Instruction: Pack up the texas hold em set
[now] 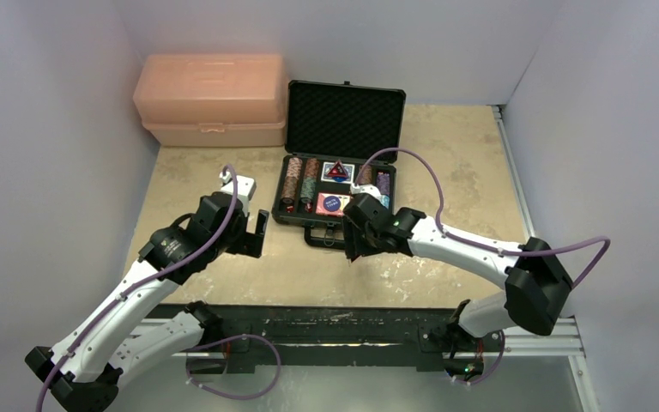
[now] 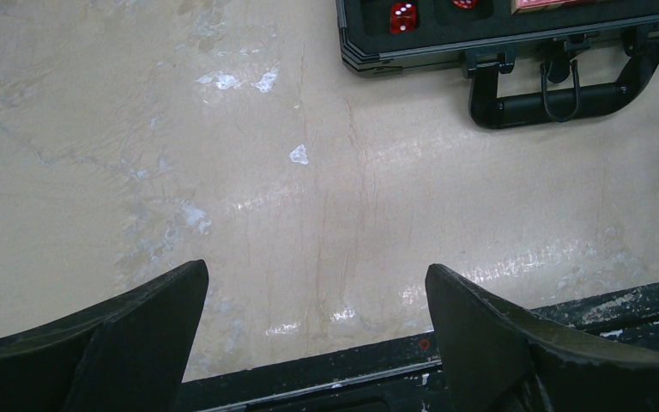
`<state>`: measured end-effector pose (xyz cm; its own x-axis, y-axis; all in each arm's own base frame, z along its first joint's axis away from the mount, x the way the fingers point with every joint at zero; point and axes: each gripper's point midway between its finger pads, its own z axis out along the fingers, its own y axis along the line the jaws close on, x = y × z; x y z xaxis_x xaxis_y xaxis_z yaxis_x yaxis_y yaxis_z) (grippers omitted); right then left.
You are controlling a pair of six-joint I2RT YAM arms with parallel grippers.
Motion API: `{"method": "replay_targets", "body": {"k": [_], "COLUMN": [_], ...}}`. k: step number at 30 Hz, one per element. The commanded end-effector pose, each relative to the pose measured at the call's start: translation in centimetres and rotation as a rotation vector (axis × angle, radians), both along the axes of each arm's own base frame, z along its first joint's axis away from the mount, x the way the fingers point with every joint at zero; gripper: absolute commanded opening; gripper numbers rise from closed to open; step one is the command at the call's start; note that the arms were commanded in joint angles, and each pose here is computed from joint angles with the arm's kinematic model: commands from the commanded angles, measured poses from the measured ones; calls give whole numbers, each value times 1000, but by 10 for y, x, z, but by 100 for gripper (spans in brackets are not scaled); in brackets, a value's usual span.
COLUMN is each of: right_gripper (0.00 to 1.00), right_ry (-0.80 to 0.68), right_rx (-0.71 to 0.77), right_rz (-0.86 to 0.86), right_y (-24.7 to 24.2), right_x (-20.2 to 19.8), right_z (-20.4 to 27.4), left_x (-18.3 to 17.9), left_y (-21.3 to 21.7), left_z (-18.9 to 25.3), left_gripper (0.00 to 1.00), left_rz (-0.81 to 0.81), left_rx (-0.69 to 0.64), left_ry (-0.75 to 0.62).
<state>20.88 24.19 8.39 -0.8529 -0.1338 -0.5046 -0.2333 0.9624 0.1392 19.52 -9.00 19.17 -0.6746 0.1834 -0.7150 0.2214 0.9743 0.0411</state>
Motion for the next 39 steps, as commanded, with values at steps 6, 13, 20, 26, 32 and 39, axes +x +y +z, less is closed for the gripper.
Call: {"method": "replay_targets", "body": {"k": [6, 13, 20, 26, 32, 39], "right_gripper": [44, 44, 45, 45, 45, 46], "right_ry": [-124, -185, -254, -256, -252, -259], "right_rx": [26, 13, 13, 8, 1, 5], "right_rz": [23, 33, 43, 68, 90, 110], "right_y": [12, 21, 36, 49, 61, 68], "right_x": [23, 40, 63, 72, 80, 89], "right_z": [43, 63, 87, 90, 92, 98], "left_x": [2, 2, 3, 3, 2, 2], "left_y": [2, 2, 3, 4, 4, 5], "left_z": [3, 3, 3, 4, 4, 5], "left_gripper": [98, 98, 98, 98, 98, 98], "left_rz": [0, 2, 5, 7, 6, 6], "left_rx": [9, 10, 11, 14, 14, 14], "left_ry": [-21, -21, -25, -28, -30, -32]}}
